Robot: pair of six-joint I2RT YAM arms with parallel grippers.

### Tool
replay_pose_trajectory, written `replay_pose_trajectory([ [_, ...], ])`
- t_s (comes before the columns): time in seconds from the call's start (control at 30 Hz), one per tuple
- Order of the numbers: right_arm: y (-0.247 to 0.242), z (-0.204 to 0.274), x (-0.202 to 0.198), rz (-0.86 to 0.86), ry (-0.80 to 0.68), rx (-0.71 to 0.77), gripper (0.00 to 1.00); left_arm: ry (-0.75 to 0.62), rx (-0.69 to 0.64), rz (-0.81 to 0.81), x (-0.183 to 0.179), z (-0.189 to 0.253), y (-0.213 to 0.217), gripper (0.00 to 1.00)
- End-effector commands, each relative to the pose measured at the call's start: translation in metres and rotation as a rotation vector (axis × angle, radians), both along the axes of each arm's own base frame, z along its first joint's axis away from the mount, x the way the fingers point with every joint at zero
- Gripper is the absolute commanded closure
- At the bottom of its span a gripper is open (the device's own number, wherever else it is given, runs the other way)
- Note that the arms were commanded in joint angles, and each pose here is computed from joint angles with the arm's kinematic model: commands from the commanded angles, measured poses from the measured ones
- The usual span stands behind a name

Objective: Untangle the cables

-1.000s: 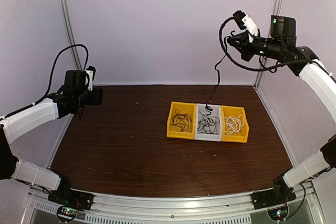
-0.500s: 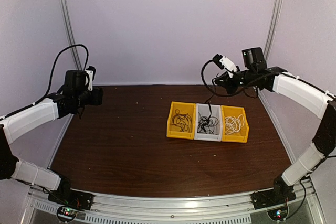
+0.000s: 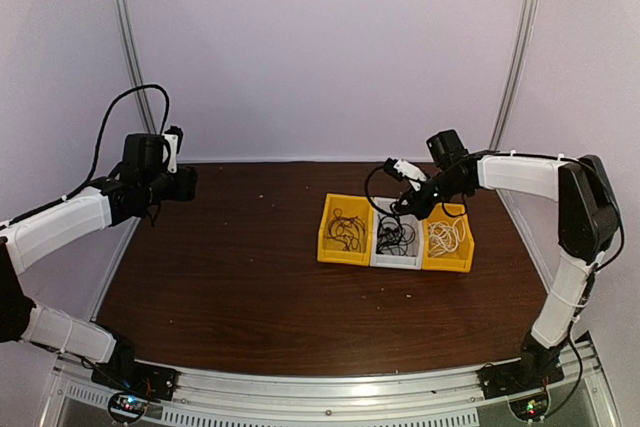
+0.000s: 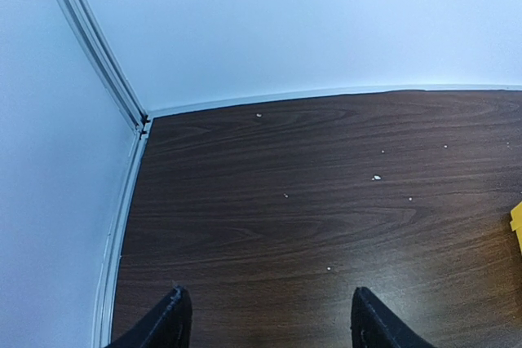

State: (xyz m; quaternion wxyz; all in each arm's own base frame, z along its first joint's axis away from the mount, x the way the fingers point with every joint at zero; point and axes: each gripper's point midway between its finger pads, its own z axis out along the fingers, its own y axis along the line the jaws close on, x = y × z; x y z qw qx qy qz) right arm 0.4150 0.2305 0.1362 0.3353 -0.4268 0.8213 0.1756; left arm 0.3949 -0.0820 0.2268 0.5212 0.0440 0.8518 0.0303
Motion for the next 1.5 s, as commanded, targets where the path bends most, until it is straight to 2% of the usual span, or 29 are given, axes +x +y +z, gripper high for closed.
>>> replay_pose_trajectory([
  [0.0,-0.004,-0.03,-0.01,0.012,0.085,-0.027,0.97,-0.018,0.0,-0.01,0.003,0.003,0.0,0.32],
  [0.23,-0.008,-0.053,-0.012,-0.002,0.133,-0.057,0.97,-0.016,-0.001,-0.015,0.003,0.002,-0.001,0.32],
  [0.5,-0.008,-0.06,-0.015,-0.009,0.148,-0.06,0.95,-0.014,-0.001,-0.019,0.003,0.002,-0.002,0.32],
  [0.67,-0.013,-0.056,-0.016,-0.018,0.131,-0.076,0.85,-0.014,-0.005,-0.023,0.003,0.002,-0.002,0.32],
  [1.0,-0.024,-0.008,-0.014,-0.048,0.024,-0.108,0.68,0.011,-0.001,-0.031,0.004,-0.008,-0.005,0.31],
  [1.27,-0.052,0.058,0.0,-0.174,-0.158,-0.181,0.41,0.033,-0.008,-0.059,0.003,-0.016,-0.01,0.28],
  [1.33,-0.059,0.073,0.001,-0.209,-0.191,-0.186,0.23,0.047,-0.007,-0.071,0.005,-0.019,-0.013,0.26],
  [1.37,-0.061,0.08,0.0,-0.219,-0.206,-0.181,0.08,0.052,-0.012,-0.076,0.006,-0.019,-0.015,0.23],
  [1.4,-0.062,0.084,-0.001,-0.226,-0.218,-0.174,0.01,0.058,-0.02,-0.083,0.006,-0.018,-0.017,0.2],
  [1.47,-0.067,0.093,-0.002,-0.256,-0.249,-0.157,0.0,0.062,-0.033,-0.086,0.006,-0.018,-0.018,0.13],
])
